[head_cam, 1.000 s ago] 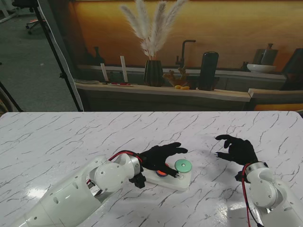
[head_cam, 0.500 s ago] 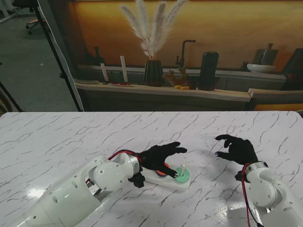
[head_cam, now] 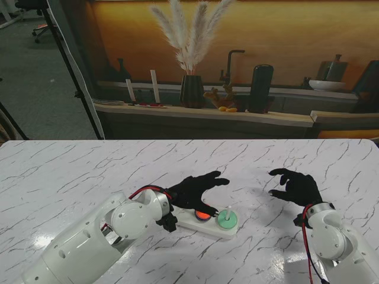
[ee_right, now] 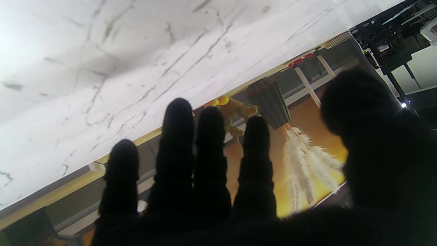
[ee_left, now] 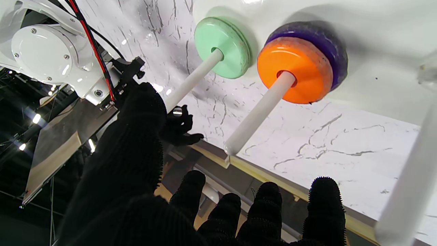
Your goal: Move the three rings of the Hanoi Tower from the left rod to the right rod
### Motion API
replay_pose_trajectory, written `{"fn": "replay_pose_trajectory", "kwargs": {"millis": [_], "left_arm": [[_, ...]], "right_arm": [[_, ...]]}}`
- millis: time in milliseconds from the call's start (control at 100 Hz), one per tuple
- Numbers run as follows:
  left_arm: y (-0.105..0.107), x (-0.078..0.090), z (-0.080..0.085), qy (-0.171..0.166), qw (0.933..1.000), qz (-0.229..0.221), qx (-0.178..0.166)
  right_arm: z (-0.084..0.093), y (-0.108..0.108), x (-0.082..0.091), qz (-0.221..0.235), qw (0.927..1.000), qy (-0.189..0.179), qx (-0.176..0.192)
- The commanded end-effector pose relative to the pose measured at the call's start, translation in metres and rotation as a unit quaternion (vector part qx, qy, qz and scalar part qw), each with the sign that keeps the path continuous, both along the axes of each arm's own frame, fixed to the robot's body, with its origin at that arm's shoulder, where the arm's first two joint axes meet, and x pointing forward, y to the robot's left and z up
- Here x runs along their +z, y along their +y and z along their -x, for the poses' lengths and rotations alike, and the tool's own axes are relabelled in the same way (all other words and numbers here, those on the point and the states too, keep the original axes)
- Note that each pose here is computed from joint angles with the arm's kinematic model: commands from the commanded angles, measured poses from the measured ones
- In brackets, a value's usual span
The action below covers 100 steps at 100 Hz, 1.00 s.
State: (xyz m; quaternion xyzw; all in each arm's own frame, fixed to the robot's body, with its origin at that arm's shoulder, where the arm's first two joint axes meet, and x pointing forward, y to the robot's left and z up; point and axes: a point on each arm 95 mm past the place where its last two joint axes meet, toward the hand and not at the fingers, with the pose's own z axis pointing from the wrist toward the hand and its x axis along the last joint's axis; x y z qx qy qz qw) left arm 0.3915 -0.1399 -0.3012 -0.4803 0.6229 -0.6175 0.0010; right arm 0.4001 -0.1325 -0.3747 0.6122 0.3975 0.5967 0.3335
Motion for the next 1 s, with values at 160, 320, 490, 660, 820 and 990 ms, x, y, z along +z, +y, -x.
{"fn": "replay_pose_trajectory", "kwargs": {"millis": [160, 320, 490, 660, 820, 990], "left_arm": [[0.007, 0.007, 0.002, -0.021, 0.9998, -0.001, -0.002], [0.018, 0.007, 0.002, -0.030, 0.9994, -0.016, 0.004], [0.032, 0.003, 0.003, -0.027, 0.9989, -0.035, 0.015], [0.044, -0.001, 0.003, -0.025, 0.9978, -0.056, 0.024], [0.048, -0.002, 0.003, -0.034, 0.9958, -0.083, 0.020], [0.043, -0.001, 0.002, -0.060, 0.9913, -0.117, 0.005]], "right_arm": [[0.002, 0.005, -0.004, -0.005, 1.0000, 0.002, 0.001], [0.002, 0.005, -0.003, -0.006, 1.0000, 0.001, 0.001], [0.002, 0.005, -0.003, -0.006, 1.0000, 0.000, 0.001], [0.002, 0.005, -0.003, -0.006, 1.0000, 0.000, 0.002], [0.001, 0.007, -0.004, -0.007, 1.0000, 0.001, 0.003], [0.002, 0.008, -0.004, -0.007, 1.0000, 0.003, 0.004]]}}
